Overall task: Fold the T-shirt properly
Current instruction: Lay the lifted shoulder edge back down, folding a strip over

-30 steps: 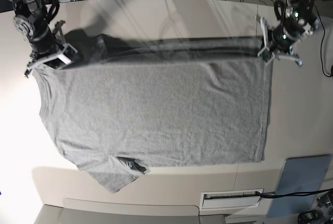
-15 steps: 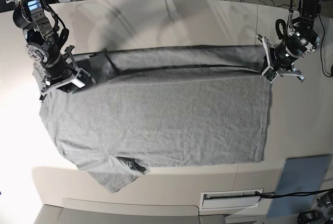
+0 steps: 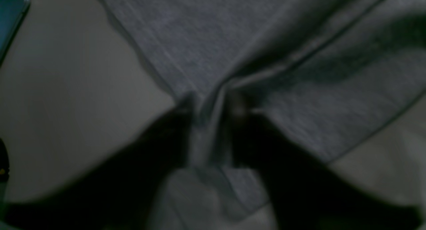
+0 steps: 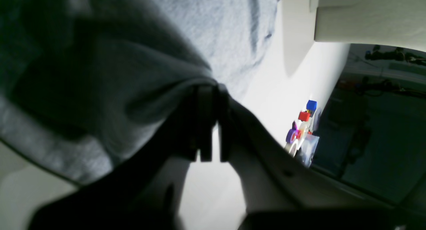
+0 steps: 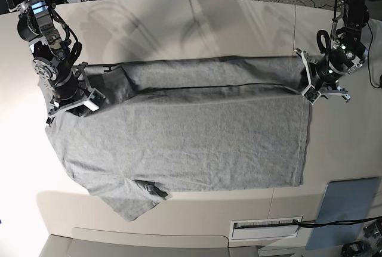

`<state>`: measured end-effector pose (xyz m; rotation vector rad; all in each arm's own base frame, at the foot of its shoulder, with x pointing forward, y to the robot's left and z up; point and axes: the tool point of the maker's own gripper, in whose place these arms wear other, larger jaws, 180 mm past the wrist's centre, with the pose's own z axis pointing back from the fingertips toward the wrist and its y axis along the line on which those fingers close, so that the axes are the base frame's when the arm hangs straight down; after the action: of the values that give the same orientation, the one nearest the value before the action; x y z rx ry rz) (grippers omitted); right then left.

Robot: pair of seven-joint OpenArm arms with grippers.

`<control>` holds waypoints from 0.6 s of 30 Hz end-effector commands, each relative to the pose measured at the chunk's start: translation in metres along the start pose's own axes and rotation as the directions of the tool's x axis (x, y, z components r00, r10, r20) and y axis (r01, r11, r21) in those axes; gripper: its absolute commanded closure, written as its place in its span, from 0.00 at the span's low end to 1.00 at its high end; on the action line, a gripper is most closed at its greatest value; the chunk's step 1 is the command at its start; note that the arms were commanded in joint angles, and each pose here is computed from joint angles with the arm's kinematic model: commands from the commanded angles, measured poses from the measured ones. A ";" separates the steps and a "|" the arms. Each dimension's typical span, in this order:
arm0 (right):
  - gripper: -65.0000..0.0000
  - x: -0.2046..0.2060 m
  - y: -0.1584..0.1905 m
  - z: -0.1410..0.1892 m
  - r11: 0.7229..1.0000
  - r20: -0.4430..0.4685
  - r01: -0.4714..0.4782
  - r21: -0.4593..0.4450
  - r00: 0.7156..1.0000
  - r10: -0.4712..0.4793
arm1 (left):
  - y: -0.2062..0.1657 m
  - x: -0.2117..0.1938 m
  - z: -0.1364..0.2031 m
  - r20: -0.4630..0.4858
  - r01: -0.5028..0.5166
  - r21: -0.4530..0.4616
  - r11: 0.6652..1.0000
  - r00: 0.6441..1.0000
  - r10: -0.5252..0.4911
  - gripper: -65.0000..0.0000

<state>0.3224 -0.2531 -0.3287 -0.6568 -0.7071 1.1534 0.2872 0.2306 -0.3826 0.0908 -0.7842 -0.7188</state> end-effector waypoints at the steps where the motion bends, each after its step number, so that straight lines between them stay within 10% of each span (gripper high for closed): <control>1: 0.79 -0.001 -0.019 0.002 0.999 -0.002 -0.004 -0.054 1.000 0.004 | 0.012 0.010 0.004 0.030 0.009 0.028 1.000 0.999 -0.010 0.48; 4: 0.61 -0.005 -0.025 0.002 0.996 -0.020 0.018 -0.084 1.000 -0.019 | 0.015 0.009 0.004 0.028 -0.001 0.045 0.999 1.000 0.000 0.43; 9: 0.63 -0.023 -0.033 0.005 0.965 -0.093 0.210 -0.154 0.970 -0.226 | 0.006 0.005 0.004 0.008 -0.102 -0.004 0.995 0.995 0.102 0.50; 14: 0.99 -0.029 -0.014 0.006 0.920 -0.107 0.371 -0.123 0.917 -0.384 | -0.019 0.008 0.002 0.028 -0.281 -0.084 0.956 0.958 0.284 1.00; 18: 1.00 -0.039 -0.013 0.009 0.882 -0.104 0.440 -0.171 0.882 -0.460 | -0.022 0.007 -0.005 0.056 -0.409 -0.012 0.912 0.911 0.409 1.00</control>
<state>0.3037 -0.2862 -0.3359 -0.6014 -0.7294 0.6282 0.2696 0.2027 -0.4030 -0.1107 -0.7739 -0.3168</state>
